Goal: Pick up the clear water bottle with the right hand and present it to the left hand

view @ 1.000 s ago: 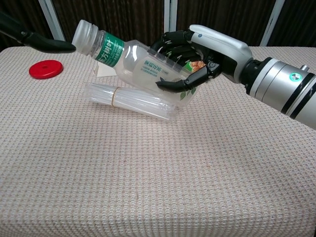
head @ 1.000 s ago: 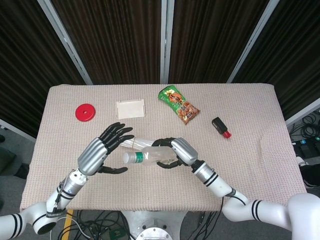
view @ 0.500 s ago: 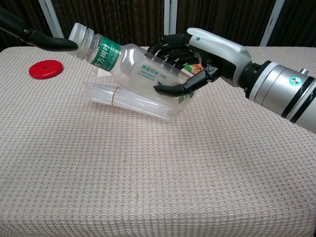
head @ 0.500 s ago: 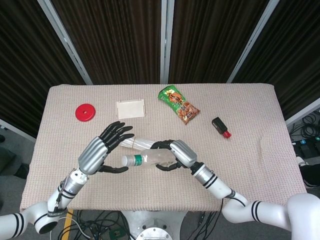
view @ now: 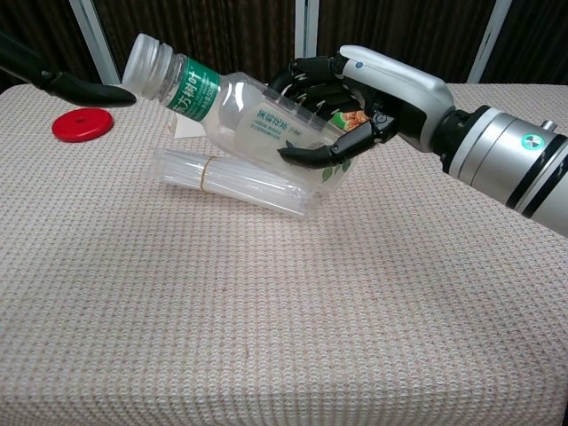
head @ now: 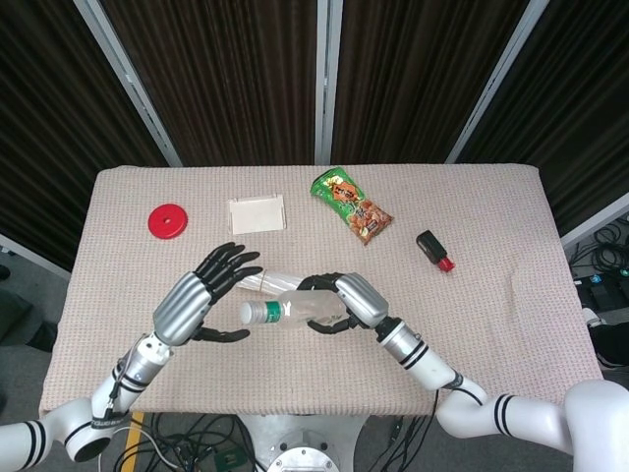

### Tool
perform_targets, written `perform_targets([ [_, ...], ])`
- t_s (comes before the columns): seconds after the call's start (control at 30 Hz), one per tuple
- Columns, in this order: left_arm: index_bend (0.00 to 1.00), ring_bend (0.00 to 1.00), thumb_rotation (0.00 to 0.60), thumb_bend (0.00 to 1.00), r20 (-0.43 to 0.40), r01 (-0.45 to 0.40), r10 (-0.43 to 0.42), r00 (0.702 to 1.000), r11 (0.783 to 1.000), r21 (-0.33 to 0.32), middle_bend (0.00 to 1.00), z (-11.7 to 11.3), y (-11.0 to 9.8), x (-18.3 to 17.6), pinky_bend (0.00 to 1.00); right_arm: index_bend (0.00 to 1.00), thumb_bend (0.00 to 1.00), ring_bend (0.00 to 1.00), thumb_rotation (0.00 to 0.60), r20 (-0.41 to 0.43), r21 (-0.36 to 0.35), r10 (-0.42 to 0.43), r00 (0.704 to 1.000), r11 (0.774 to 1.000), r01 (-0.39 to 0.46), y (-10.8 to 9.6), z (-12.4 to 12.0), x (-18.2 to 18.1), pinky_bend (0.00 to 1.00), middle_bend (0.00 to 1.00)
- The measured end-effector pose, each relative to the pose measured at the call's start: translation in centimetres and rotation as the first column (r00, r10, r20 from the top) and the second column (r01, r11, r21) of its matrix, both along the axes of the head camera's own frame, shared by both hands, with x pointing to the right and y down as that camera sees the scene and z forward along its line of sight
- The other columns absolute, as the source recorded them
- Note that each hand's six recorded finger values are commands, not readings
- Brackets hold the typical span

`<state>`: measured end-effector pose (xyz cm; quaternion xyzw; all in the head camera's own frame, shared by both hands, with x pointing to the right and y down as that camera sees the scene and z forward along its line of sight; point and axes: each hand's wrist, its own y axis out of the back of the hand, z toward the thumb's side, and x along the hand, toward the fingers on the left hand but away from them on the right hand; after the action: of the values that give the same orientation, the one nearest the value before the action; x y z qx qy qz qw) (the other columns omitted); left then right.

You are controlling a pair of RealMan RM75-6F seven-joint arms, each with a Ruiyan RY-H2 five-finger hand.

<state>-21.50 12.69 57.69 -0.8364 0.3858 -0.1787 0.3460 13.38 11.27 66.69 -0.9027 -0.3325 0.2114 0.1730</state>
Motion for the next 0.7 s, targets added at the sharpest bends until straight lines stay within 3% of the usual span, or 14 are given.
perform_targets([
  [0.7,0.16,0.0,0.6,0.0,-0.006,-0.013,0.014,1.0,0.999,0.029,0.07,-0.66,-0.11,0.74,0.0,0.62,0.45,0.41,0.6,-0.006,-0.013,-0.002,1.0,1.0,0.002,0.08,0.45,-0.09,0.49,0.56],
])
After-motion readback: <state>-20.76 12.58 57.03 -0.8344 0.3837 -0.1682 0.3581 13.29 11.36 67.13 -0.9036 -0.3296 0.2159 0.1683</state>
